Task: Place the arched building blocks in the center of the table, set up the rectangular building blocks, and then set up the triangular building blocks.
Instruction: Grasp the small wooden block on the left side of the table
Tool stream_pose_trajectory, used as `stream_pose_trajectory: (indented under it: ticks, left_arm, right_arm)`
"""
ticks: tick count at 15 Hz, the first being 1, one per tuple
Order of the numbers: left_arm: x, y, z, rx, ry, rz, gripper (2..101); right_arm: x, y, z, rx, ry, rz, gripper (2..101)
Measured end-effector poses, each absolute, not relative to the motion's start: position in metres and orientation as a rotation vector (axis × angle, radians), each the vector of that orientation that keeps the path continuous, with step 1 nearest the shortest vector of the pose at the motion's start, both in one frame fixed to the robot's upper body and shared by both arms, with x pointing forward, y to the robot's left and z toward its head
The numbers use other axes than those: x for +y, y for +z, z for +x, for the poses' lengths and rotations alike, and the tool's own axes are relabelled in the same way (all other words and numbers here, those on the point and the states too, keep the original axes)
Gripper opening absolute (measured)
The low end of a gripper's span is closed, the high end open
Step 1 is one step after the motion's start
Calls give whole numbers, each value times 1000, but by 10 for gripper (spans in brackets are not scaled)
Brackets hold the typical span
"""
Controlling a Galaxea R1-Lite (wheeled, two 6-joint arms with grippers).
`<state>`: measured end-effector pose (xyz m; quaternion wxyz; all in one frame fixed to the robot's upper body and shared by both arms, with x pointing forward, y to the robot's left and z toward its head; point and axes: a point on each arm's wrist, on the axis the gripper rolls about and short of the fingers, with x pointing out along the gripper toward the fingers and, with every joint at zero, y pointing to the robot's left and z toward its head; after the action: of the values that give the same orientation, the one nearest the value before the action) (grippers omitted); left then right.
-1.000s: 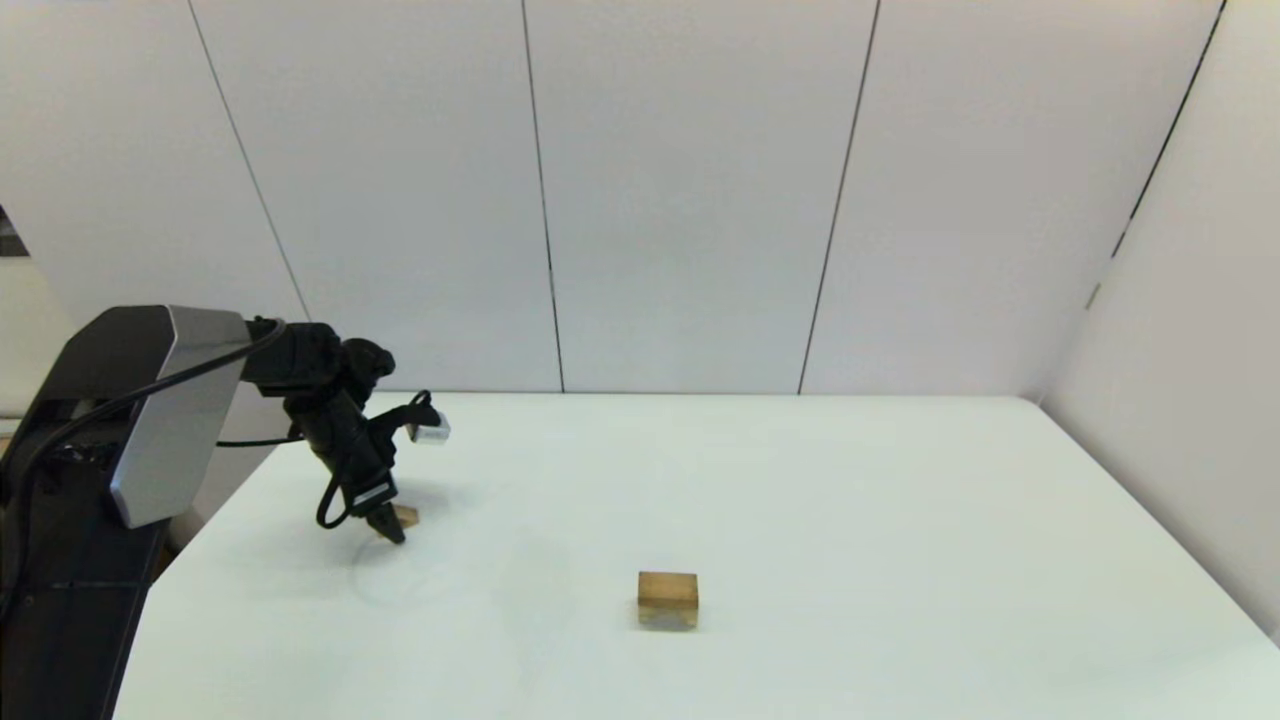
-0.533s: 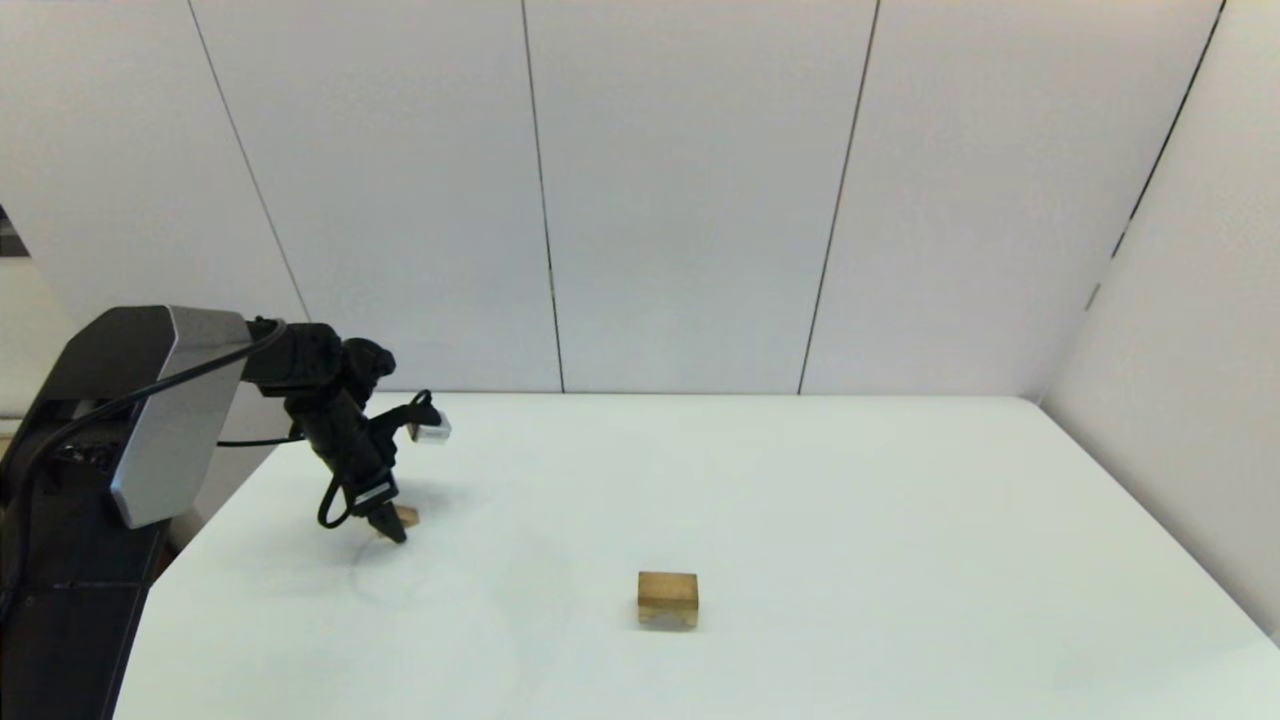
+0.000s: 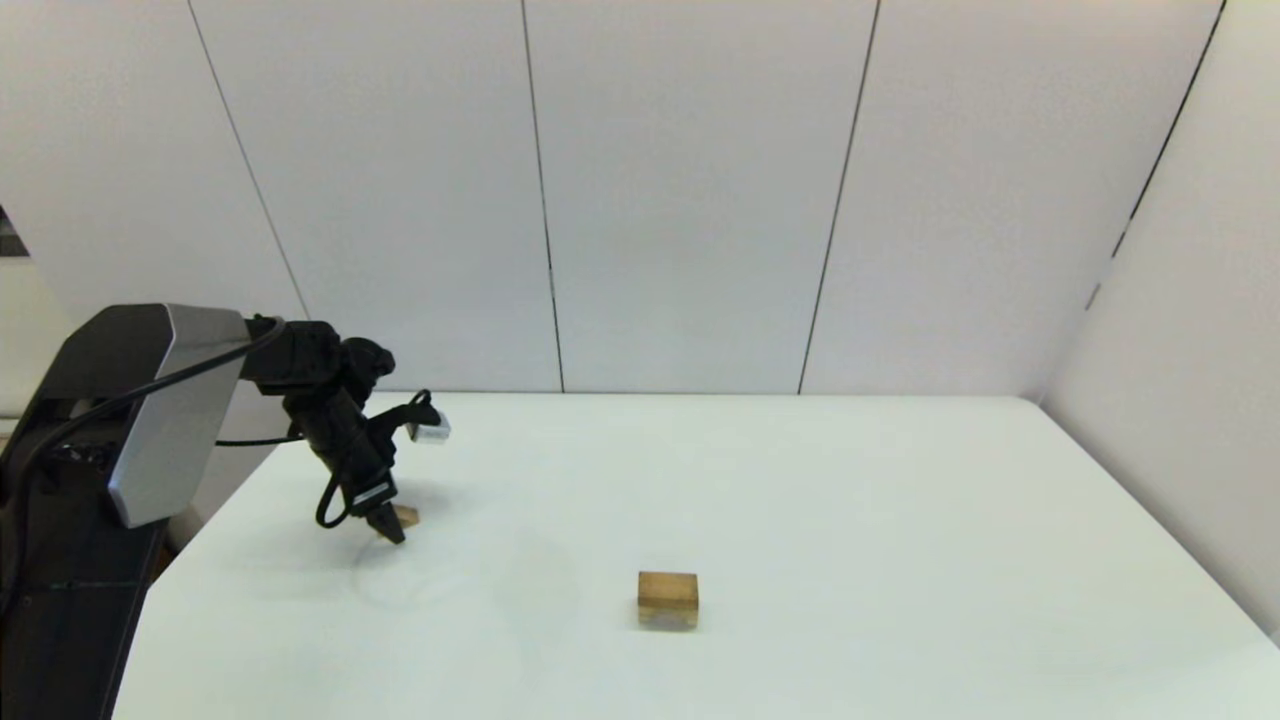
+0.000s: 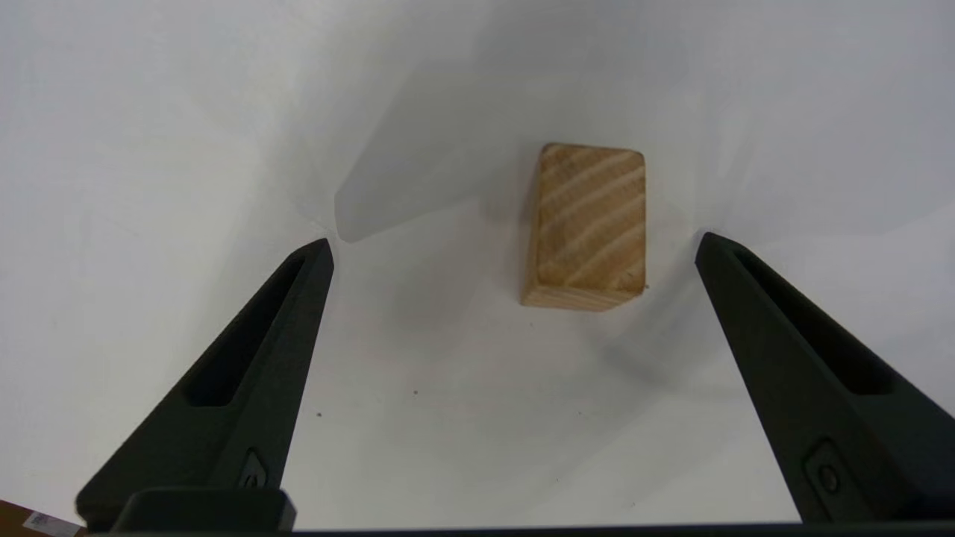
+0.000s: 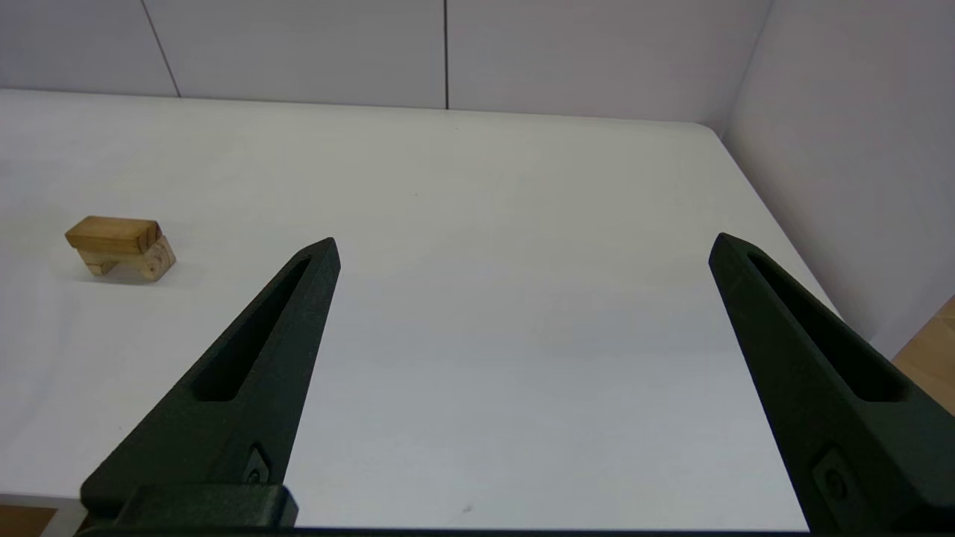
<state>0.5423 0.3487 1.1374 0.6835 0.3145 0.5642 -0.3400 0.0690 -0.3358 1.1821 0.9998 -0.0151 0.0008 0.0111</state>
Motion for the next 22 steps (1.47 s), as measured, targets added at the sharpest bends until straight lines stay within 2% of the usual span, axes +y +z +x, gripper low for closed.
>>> stream_pose_trajectory:
  ticks: [7,22]
  left_arm:
    - [348,1145,539,1269,-768,707,978]
    - [345,1136,539,1298,-786,696,978]
  right_arm:
    - [-336,1182,69,1,22,-30,980]
    - [-336,1182,69,2,23,-30,980]
